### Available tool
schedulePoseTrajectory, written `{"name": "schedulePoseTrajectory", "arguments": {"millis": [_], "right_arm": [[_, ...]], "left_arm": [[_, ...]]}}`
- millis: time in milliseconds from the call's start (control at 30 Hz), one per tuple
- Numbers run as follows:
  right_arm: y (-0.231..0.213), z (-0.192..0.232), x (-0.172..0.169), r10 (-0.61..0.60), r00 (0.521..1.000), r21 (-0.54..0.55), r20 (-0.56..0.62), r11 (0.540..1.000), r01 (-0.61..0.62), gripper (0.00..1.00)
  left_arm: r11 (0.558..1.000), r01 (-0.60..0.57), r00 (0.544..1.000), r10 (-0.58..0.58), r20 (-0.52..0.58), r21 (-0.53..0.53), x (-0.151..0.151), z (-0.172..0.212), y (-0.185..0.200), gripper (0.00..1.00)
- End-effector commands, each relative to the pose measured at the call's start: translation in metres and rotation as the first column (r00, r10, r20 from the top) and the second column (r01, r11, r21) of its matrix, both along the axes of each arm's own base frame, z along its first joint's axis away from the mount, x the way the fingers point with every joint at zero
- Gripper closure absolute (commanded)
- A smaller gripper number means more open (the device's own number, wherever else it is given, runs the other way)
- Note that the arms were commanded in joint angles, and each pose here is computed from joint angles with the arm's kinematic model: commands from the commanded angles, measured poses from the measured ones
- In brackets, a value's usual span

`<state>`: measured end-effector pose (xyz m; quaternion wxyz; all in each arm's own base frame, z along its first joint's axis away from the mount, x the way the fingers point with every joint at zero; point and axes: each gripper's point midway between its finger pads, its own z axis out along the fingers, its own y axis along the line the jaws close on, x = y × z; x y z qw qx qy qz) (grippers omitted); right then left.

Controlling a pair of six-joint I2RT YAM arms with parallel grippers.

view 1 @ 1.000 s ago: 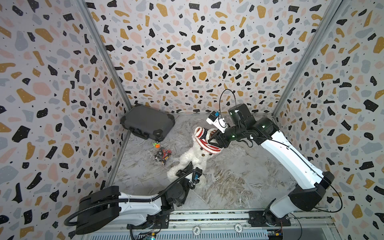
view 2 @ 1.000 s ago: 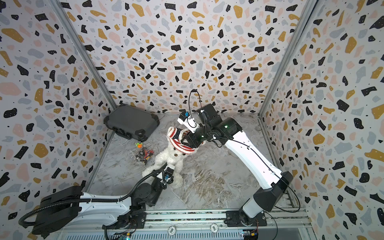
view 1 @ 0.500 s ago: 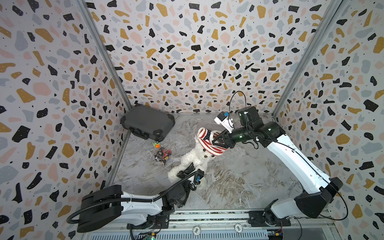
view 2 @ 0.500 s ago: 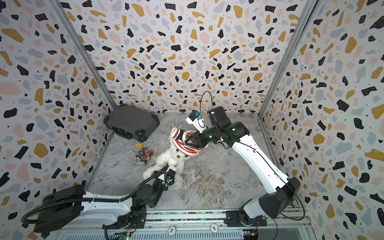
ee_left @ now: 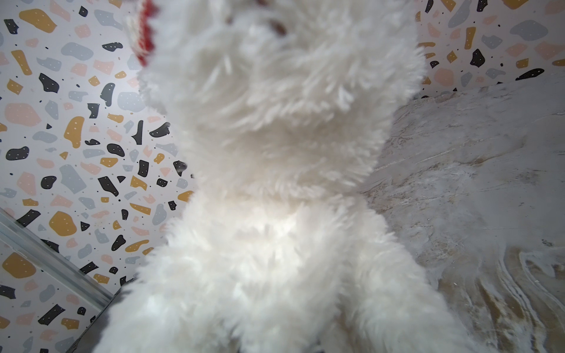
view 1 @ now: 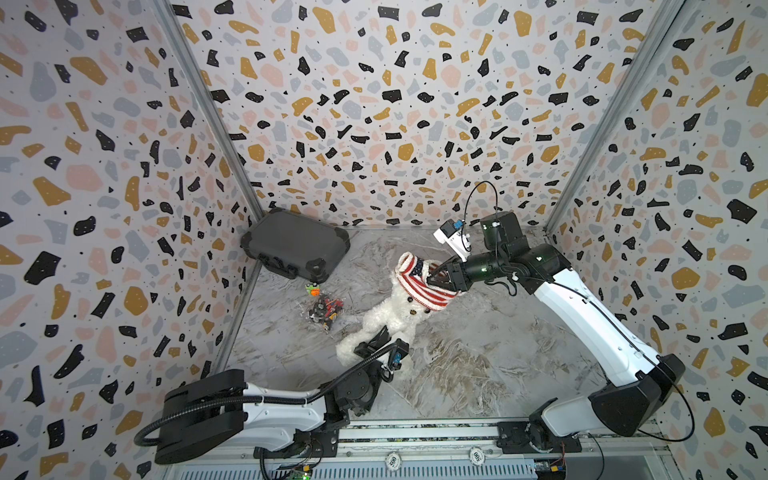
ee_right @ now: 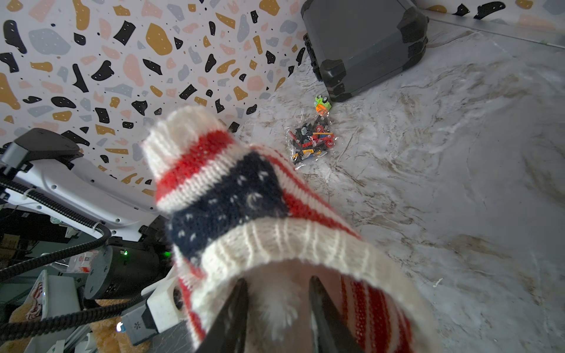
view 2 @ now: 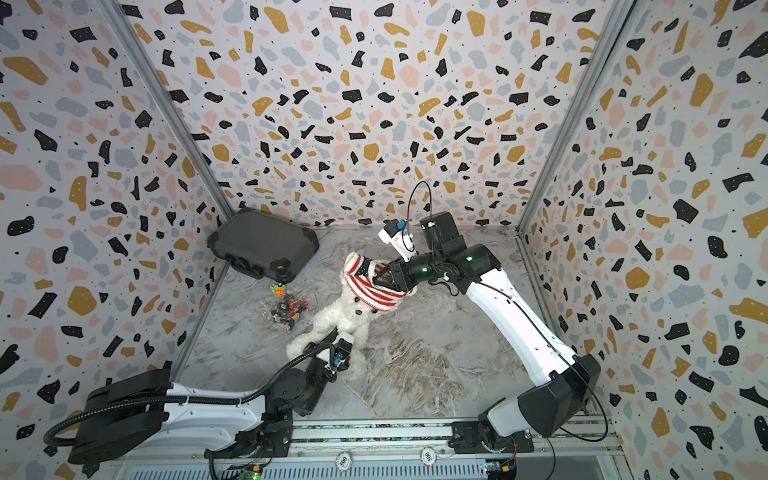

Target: Dress the teddy bear

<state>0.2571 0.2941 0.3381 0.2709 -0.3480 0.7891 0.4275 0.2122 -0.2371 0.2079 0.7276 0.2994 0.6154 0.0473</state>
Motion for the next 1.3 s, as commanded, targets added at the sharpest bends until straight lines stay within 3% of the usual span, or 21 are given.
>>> {"name": "schedulePoseTrajectory", "arguments": {"millis": [0,300,433,733,1033,1200,1267], "right_arm": [[-0.004,0.011,-0.001,-0.001,0.999,0.000,0.053,1.000,0.001,0.66],[0.023,-0.008,-0.034,0.145,0.989,-0.081,0.024,0.986,-0.142,0.56],[0.025,-0.016,-0.039,0.151,0.988,-0.120,0.023,0.982,-0.147,0.55],[0.021,-0.017,-0.043,0.142,0.990,-0.127,0.023,0.982,-0.138,0.73],[0.021,-0.010,-0.053,0.147,0.988,-0.097,0.040,0.985,-0.142,0.99],[0.019,-0.005,-0.057,0.129,0.988,-0.037,0.087,0.991,-0.127,1.00],[0.015,-0.009,-0.048,0.086,0.986,-0.043,0.141,0.996,-0.081,1.00]], "left_arm": [[0.991,0.004,0.999,0.002,0.040,-0.135,-0.001,0.032,-0.001,1.00],[0.991,0.003,0.999,0.003,0.041,-0.136,-0.001,0.034,0.000,1.00],[0.991,0.001,0.999,0.005,0.043,-0.136,-0.002,0.034,0.000,1.00],[0.990,-0.005,0.999,0.011,0.040,-0.140,-0.002,0.033,0.002,1.00],[0.987,-0.018,0.999,0.023,0.027,-0.158,-0.001,0.032,0.005,1.00],[0.988,0.030,0.999,-0.035,-0.037,-0.150,0.003,0.025,-0.014,1.00],[0.983,0.064,0.990,-0.083,-0.110,-0.173,0.009,0.018,-0.029,0.85]]}}
